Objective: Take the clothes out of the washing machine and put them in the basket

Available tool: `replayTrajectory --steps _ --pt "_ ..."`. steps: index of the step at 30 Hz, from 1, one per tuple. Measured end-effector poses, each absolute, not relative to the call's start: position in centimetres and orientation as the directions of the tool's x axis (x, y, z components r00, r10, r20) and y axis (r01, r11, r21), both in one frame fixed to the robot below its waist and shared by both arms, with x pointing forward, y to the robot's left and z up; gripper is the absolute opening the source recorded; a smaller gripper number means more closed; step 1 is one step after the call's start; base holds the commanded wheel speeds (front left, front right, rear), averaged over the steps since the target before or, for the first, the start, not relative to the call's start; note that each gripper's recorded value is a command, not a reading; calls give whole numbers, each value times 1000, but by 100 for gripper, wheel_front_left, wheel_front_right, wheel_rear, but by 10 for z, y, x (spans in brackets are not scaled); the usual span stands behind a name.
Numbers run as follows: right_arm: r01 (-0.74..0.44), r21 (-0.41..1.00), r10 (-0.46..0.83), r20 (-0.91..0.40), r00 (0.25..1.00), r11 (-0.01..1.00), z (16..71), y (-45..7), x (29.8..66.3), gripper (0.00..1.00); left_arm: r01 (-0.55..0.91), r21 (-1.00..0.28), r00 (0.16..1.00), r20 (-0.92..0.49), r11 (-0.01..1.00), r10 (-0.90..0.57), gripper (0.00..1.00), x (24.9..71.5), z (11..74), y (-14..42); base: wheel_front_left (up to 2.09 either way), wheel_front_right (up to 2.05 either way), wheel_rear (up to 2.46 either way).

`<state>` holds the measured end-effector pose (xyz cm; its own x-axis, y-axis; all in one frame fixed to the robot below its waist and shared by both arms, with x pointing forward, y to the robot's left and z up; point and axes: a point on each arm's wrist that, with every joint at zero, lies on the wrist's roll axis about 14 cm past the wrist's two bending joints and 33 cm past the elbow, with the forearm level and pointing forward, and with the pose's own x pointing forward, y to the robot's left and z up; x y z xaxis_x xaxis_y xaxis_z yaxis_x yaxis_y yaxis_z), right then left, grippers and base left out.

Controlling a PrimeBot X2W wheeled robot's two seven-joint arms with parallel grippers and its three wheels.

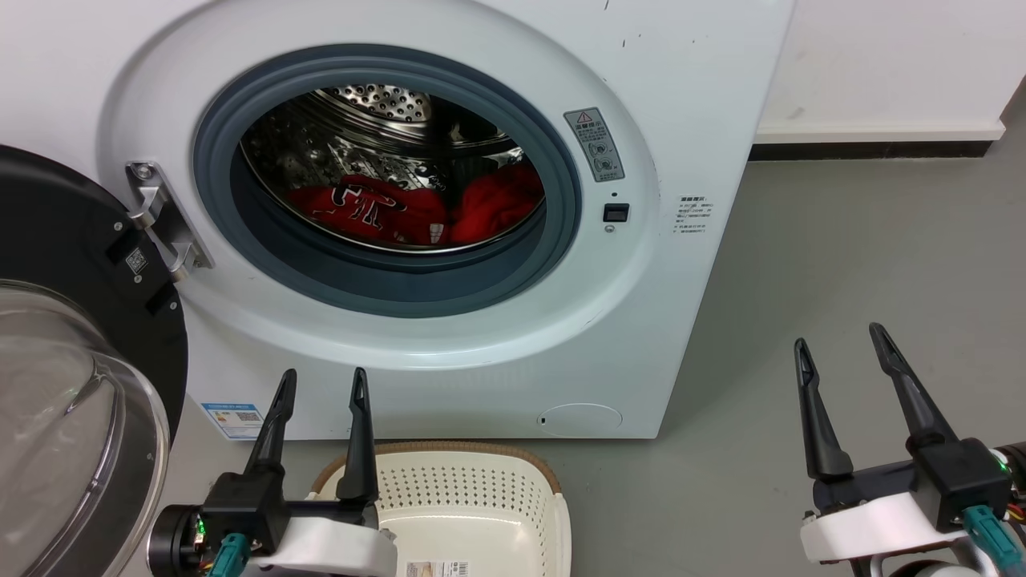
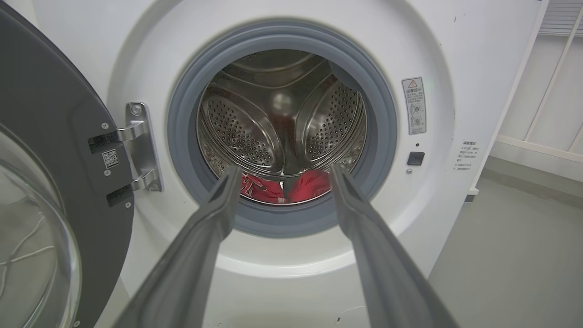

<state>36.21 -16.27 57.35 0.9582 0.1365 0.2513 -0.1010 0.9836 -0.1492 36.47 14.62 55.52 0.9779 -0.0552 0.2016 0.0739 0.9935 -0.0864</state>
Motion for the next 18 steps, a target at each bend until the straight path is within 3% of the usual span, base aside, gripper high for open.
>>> replayTrajectory --steps 18 --pt "-81 -75 91 141 986 994 529 -176 355 100 68 -22 984 165 997 -64 100 358 535 147 0 0 0"
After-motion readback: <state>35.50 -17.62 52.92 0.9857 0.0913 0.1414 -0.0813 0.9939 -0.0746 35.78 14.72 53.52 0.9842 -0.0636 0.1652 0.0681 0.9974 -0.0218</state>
